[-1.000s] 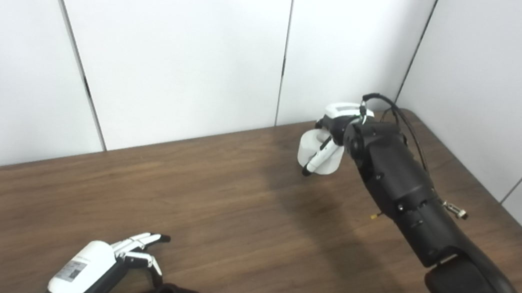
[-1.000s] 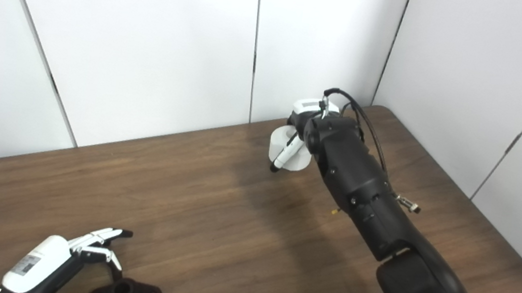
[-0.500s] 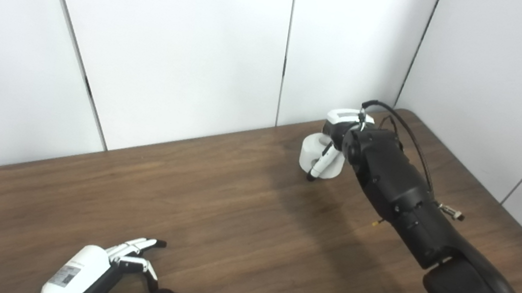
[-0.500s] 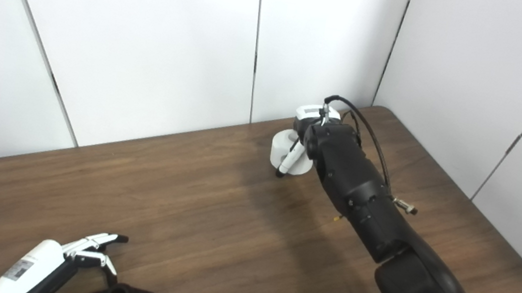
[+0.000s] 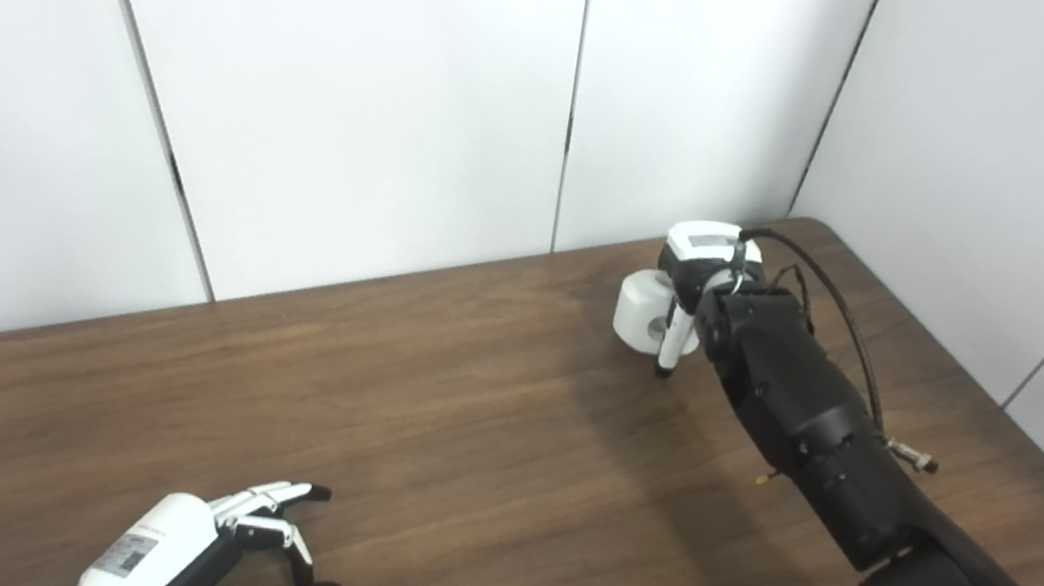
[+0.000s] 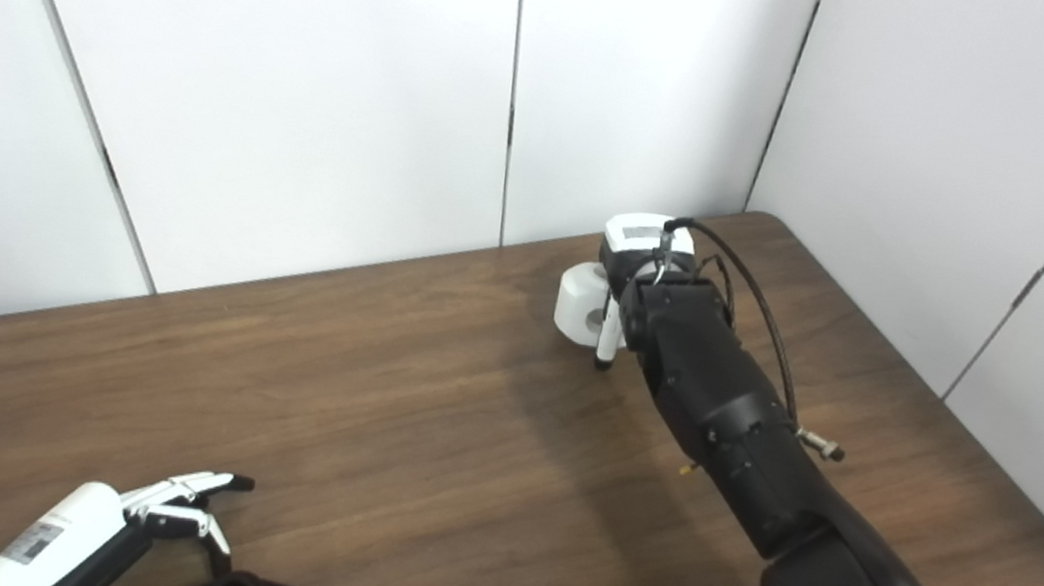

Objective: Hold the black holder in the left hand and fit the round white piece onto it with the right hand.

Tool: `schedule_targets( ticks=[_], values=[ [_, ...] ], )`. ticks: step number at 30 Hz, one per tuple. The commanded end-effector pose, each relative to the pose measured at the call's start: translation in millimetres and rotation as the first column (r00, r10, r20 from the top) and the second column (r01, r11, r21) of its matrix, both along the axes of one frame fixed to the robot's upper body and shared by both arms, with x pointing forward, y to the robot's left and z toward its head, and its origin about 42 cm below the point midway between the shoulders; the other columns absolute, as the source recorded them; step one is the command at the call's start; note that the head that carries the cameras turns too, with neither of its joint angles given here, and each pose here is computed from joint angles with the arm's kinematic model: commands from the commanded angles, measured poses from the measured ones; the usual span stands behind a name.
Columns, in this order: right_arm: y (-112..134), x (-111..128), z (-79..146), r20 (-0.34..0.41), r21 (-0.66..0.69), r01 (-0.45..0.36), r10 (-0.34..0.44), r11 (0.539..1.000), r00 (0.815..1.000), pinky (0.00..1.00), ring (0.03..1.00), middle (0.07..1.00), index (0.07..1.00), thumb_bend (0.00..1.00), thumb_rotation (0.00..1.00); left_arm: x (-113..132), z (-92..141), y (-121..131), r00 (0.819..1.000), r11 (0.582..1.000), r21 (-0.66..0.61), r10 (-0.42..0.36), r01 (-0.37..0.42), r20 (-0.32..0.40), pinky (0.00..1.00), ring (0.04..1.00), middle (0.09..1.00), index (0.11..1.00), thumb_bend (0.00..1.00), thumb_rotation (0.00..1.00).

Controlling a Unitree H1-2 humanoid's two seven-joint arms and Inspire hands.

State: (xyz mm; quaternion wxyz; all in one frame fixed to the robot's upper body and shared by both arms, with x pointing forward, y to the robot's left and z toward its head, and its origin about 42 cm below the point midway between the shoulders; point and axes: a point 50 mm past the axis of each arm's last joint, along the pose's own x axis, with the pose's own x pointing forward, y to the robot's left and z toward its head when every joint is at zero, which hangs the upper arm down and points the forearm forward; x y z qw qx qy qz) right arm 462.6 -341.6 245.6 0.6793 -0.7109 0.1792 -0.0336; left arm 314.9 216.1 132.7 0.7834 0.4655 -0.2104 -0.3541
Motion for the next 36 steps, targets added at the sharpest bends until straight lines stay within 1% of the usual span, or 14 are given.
schedule_targets(
  ticks=[1, 4, 6, 10, 15, 19, 21, 23, 26, 28, 29, 33, 35, 36],
  values=[
    [-1.1, 4.5, 33.4, 0.138, -0.032, -0.031, 0.035, 0.999, 0.990, 0.80, 0.772, 0.726, 0.481, 0.52, 0.13, -14.6, -26.6, 15.1, 0.991, 0.992, 0.122, 0.028, -0.012, -0.128, 0.75, 0.877, 0.884, 0.487, 0.52, 0.05],
    [1.5, 2.9, 34.4, 0.195, -0.027, -0.062, 0.066, 0.998, 0.978, 0.78, 0.754, 0.701, 0.482, 0.52, 0.13, -15.1, -25.5, 13.3, 0.991, 0.993, 0.117, 0.030, -0.015, -0.129, 0.75, 0.873, 0.879, 0.487, 0.52, 0.05],
    [3.2, 2.1, 35.0, 0.230, -0.037, -0.082, 0.088, 0.996, 0.969, 0.75, 0.733, 0.679, 0.482, 0.52, 0.13, -15.5, -25.0, 12.1, 0.990, 0.992, 0.126, 0.034, -0.017, -0.136, 0.75, 0.877, 0.880, 0.487, 0.52, 0.05],
    [9.5, -0.3, 39.9, 0.271, -0.056, -0.108, 0.119, 0.993, 0.955, 0.74, 0.729, 0.679, 0.483, 0.52, 0.14, -16.6, -22.9, 8.1, 0.990, 0.991, 0.133, 0.037, -0.019, -0.136, 0.75, 0.877, 0.881, 0.487, 0.52, 0.05],
    [14.6, -10.3, 50.2, 0.340, -0.030, -0.173, 0.173, 0.984, 0.924, 0.74, 0.731, 0.690, 0.484, 0.52, 0.14, -18.6, -21.9, -1.8, 0.990, 0.992, 0.122, 0.044, -0.028, -0.134, 0.75, 0.877, 0.879, 0.487, 0.52, 0.05],
    [27.4, -30.8, 57.7, 0.383, -0.006, -0.268, 0.250, 0.963, 0.889, 0.72, 0.742, 0.697, 0.482, 0.52, 0.14, -21.0, -26.2, -10.6, 0.990, 0.990, 0.137, 0.050, -0.032, -0.132, 0.76, 0.888, 0.889, 0.487, 0.52, 0.05],
    [35.7, -45.7, 61.0, 0.408, 0.001, -0.335, 0.305, 0.942, 0.860, 0.71, 0.730, 0.693, 0.482, 0.52, 0.14, -21.6, -29.9, -16.0, 0.989, 0.986, 0.156, 0.074, -0.053, -0.131, 0.76, 0.891, 0.893, 0.487, 0.52, 0.05],
    [42.2, -59.0, 64.0, 0.421, 0.001, -0.379, 0.343, 0.925, 0.840, 0.70, 0.726, 0.689, 0.482, 0.52, 0.14, -20.6, -34.4, -19.8, 0.986, 0.982, 0.169, 0.107, -0.085, -0.129, 0.79, 0.900, 0.903, 0.488, 0.52, 0.06],
    [51.6, -79.6, 67.7, 0.448, -0.001, -0.447, 0.400, 0.895, 0.800, 0.70, 0.722, 0.685, 0.482, 0.52, 0.14, -17.2, -42.5, -25.1, 0.981, 0.973, 0.189, 0.155, -0.130, -0.121, 0.81, 0.908, 0.910, 0.487, 0.52, 0.06],
    [56.0, -90.5, 68.7, 0.462, -0.013, -0.501, 0.450, 0.865, 0.764, 0.70, 0.720, 0.684, 0.482, 0.52, 0.14, -14.9, -45.1, -30.2, 0.976, 0.966, 0.213, 0.178, -0.149, -0.122, 0.84, 0.927, 0.926, 0.488, 0.52, 0.06],
    [57.8, -95.4, 68.9, 0.468, -0.012, -0.523, 0.467, 0.852, 0.750, 0.69, 0.716, 0.683, 0.482, 0.52, 0.14, -13.9, -46.1, -32.4, 0.975, 0.963, 0.220, 0.185, -0.155, -0.120, 0.85, 0.935, 0.932, 0.488, 0.52, 0.06],
    [65.0, -112.0, 71.7, 0.486, -0.001, -0.571, 0.499, 0.821, 0.717, 0.71, 0.737, 0.690, 0.482, 0.52, 0.14, -9.5, -49.5, -39.2, 0.972, 0.958, 0.225, 0.206, -0.177, -0.113, 0.85, 0.943, 0.938, 0.487, 0.52, 0.06],
    [72.5, -121.5, 74.2, 0.502, 0.014, -0.613, 0.524, 0.790, 0.688, 0.71, 0.741, 0.689, 0.481, 0.52, 0.14, -6.3, -50.1, -42.3, 0.970, 0.955, 0.227, 0.219, -0.190, -0.109, 0.85, 0.947, 0.941, 0.486, 0.52, 0.06],
    [74.1, -124.0, 75.3, 0.507, 0.019, -0.625, 0.531, 0.780, 0.679, 0.71, 0.742, 0.689, 0.481, 0.52, 0.14, -5.4, -49.9, -43.7, 0.969, 0.954, 0.227, 0.223, -0.195, -0.106, 0.86, 0.946, 0.939, 0.486, 0.52, 0.06]
  ],
)
